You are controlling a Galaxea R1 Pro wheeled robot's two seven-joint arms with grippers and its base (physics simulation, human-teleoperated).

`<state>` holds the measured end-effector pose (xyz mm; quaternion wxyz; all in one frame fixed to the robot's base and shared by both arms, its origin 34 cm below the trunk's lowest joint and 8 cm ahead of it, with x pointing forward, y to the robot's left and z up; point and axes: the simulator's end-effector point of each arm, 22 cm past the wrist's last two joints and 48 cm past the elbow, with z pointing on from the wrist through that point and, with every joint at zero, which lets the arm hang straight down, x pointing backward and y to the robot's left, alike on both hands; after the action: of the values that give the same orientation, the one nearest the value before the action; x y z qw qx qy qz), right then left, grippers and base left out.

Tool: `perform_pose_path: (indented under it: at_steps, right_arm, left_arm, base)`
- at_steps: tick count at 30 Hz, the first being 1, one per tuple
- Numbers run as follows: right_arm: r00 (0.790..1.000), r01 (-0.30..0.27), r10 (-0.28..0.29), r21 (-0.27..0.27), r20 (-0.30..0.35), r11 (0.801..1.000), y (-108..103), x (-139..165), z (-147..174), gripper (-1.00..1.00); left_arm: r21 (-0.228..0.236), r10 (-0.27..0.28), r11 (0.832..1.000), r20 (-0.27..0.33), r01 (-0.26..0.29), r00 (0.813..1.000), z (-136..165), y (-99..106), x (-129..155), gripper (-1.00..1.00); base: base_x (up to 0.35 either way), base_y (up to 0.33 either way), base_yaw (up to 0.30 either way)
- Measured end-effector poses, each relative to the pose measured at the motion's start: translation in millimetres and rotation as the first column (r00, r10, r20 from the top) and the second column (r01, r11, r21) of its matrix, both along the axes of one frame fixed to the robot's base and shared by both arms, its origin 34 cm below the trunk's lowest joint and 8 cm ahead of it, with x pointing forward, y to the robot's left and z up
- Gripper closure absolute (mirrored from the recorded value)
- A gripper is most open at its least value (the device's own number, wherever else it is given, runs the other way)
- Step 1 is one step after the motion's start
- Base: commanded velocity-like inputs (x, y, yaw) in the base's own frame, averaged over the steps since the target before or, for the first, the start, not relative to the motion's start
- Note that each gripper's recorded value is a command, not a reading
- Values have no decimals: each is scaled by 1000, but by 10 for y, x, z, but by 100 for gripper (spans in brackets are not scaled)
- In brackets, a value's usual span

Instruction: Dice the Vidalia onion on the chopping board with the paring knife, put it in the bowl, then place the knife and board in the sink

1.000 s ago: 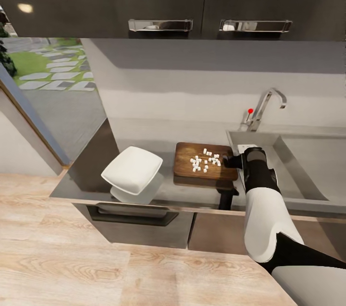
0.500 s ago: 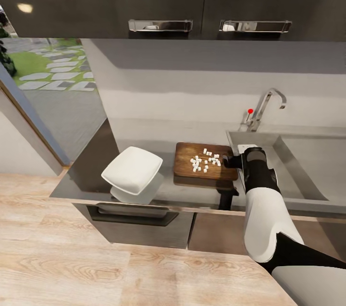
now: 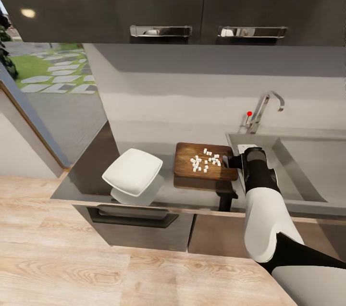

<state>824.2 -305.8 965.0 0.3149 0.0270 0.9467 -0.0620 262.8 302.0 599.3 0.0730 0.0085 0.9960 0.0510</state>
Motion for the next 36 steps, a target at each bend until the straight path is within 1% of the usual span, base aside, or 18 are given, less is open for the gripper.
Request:
perform_pose_path:
  at_steps: [23,36]
  right_arm:
    - [999,0,0,-1,35,1000,-2,8,249,100]
    - [999,1,-1,-4,38,1000,-6,7,283,100]
  left_arm:
    - [0,0,1000,35,0,999,56,0,140,-100]
    - [0,0,1000,40,0,999,64,0,160,-100]
  base:
    - [0,0,0]
    - [0,0,0]
